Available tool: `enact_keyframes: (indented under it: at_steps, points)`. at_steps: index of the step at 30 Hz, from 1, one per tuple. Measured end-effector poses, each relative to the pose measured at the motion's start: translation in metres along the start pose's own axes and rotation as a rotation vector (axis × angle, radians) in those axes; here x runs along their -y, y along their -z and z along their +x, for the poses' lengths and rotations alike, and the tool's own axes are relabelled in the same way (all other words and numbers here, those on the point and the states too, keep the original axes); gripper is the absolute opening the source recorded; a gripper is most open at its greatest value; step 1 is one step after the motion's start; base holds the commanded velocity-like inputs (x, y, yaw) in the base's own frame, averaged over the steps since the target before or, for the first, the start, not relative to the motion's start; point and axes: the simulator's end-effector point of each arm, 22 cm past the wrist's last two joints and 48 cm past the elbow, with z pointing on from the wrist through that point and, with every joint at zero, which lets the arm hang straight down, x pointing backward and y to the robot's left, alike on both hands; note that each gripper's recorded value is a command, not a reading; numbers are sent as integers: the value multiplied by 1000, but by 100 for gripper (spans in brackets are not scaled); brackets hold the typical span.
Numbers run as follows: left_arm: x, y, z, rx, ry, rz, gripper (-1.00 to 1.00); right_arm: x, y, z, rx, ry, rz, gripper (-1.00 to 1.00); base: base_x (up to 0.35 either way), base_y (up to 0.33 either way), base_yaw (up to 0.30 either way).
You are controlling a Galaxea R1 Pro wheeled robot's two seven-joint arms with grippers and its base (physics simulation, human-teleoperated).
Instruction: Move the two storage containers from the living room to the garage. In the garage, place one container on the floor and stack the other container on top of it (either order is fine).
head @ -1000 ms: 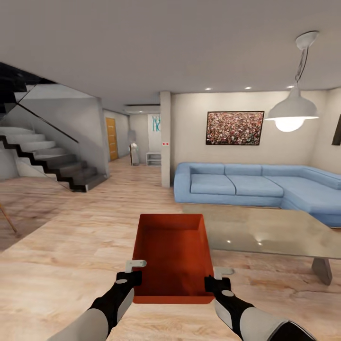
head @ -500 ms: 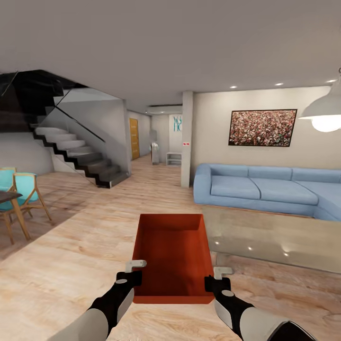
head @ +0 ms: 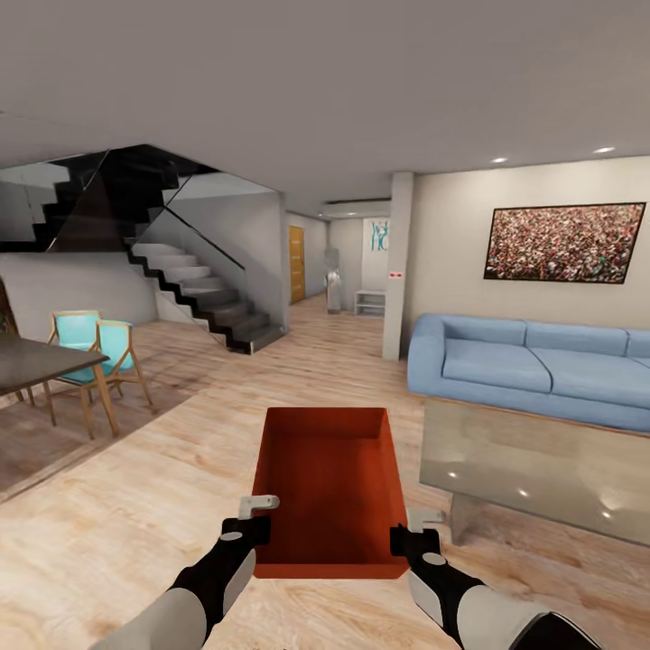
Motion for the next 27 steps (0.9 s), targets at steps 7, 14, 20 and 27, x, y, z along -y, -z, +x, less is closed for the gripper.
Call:
enact_keyframes:
  at_steps: [7,14,20,27]
  points:
    - [0,0,0,4,2,0,-100,0,0,-1,3,2,-1,-100,146,0,191]
    - [0,0,0,4,1,0,-100,0,1,-1,3,1,-1,-100,308,0,9]
    - [-1,0,2,-2,2,0,-100,-1,1,0,-1,4,-3,-100,320,0,0]
    - [-1,0,2,-2,1,0,-100,-1,1,0,-1,2,-3,-100,320,0,0]
